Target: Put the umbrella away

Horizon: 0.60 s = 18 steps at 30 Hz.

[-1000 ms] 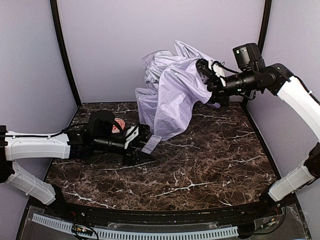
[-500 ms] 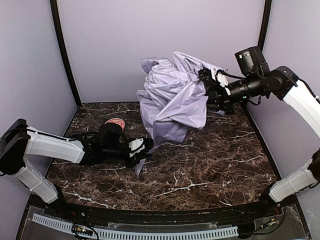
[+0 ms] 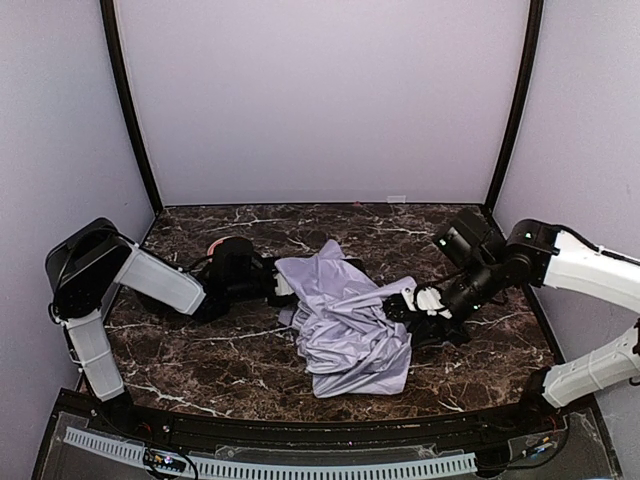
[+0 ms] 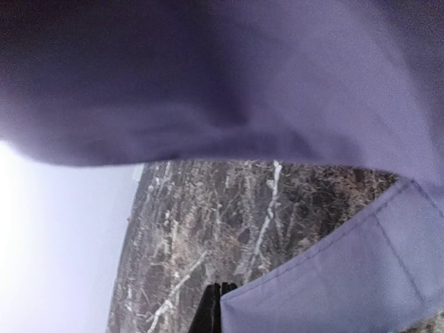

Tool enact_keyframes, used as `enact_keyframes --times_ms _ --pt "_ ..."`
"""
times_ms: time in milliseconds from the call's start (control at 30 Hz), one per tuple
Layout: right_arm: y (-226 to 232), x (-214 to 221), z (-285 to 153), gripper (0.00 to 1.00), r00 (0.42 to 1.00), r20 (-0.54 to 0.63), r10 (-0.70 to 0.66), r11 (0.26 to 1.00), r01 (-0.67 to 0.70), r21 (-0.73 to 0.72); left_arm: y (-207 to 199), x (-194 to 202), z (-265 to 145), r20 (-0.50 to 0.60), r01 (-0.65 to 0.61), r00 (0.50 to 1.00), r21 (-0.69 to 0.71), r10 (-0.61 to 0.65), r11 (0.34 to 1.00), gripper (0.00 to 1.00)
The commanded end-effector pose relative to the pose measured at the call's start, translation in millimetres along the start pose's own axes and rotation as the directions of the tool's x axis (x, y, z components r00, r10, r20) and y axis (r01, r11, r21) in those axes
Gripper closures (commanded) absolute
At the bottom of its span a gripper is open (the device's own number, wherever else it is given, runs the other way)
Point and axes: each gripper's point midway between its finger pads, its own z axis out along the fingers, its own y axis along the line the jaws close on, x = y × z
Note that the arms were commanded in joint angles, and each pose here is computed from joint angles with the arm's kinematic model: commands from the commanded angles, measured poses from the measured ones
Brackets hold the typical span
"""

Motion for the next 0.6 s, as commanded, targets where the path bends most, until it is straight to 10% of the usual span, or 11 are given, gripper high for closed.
enact_keyframes --times_ms 0,200,567 --pt "8 22 28 1.00 1.000 -0.005 0.017 1.000 -0.017 0.016 47 -23 6 0.079 -0.201 0.972 -0.190 0.220 0.961 1.00" --pt "7 46 64 1.00 0.993 -0.109 -0.033 0.999 0.032 -0.012 72 -58 18 0.177 -0.260 0.937 -0.218 0.300 0.941 1.00" --pt "19 79 134 1.00 0.975 -0.206 0.083 0.974 -0.123 -0.192 21 3 48 0.074 -0.276 0.956 -0.099 0.284 0.956 1.00"
